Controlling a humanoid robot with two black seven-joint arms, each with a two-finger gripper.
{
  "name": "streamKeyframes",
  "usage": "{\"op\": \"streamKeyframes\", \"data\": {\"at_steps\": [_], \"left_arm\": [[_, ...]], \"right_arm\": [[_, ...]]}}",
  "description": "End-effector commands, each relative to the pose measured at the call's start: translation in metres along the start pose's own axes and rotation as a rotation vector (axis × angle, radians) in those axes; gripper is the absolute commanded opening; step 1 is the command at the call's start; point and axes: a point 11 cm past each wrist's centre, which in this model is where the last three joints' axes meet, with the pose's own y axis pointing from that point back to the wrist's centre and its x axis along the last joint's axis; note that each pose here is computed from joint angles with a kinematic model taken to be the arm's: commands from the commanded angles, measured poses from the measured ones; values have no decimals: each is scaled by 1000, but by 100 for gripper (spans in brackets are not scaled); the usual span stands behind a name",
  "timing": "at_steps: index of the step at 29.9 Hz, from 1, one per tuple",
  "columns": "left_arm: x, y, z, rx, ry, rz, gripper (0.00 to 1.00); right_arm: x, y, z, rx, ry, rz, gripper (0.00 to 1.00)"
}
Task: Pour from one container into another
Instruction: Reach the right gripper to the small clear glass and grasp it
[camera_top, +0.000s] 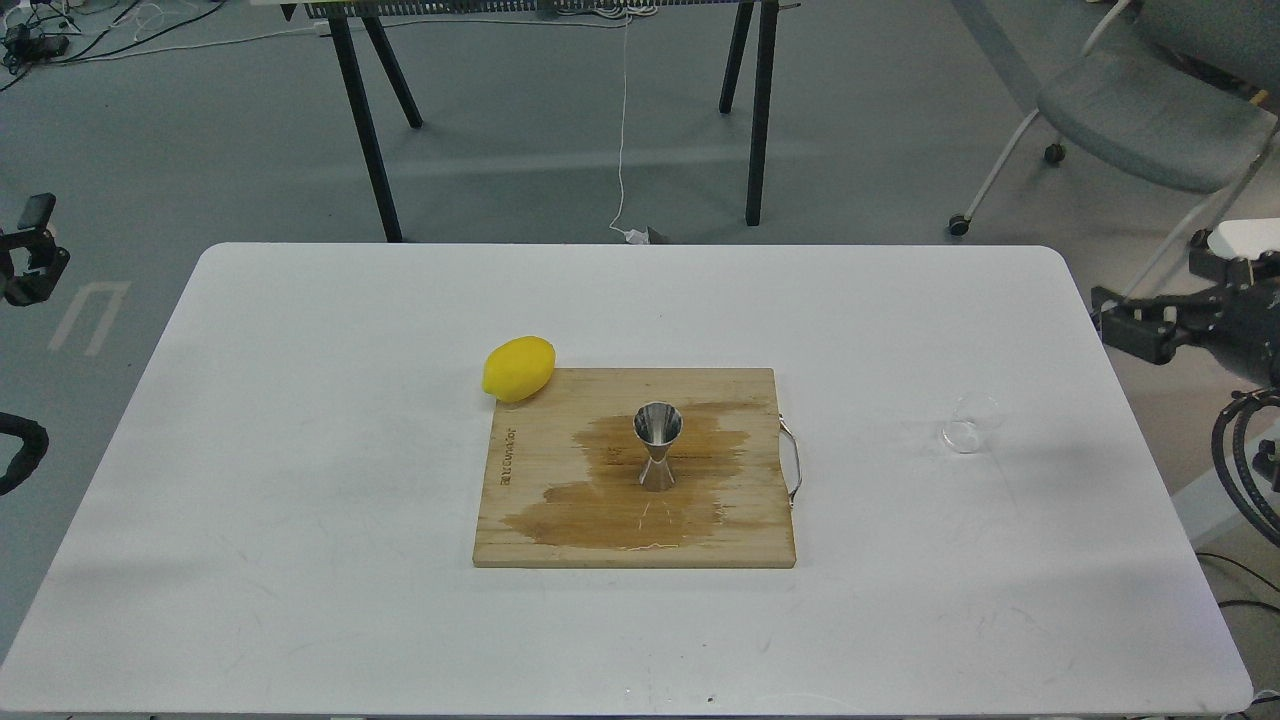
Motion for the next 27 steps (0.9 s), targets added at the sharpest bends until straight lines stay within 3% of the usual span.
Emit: {"op": "streamKeyframes", "data": {"at_steps": [1, 6, 11, 27], "left_arm": [[-4, -1, -5, 5, 10, -5, 99], [-4, 1, -7, 10, 11, -4, 99], [-3, 2, -9, 13, 10, -2, 99], [4, 11, -19, 38, 8, 13, 99]], "right_arm": [[37, 2, 24, -152, -32, 108, 99], [76, -3, 22, -98, 51, 218, 98], [114, -36, 23, -65, -2, 246, 98], [96, -87, 29, -6, 40, 198, 98]]}}
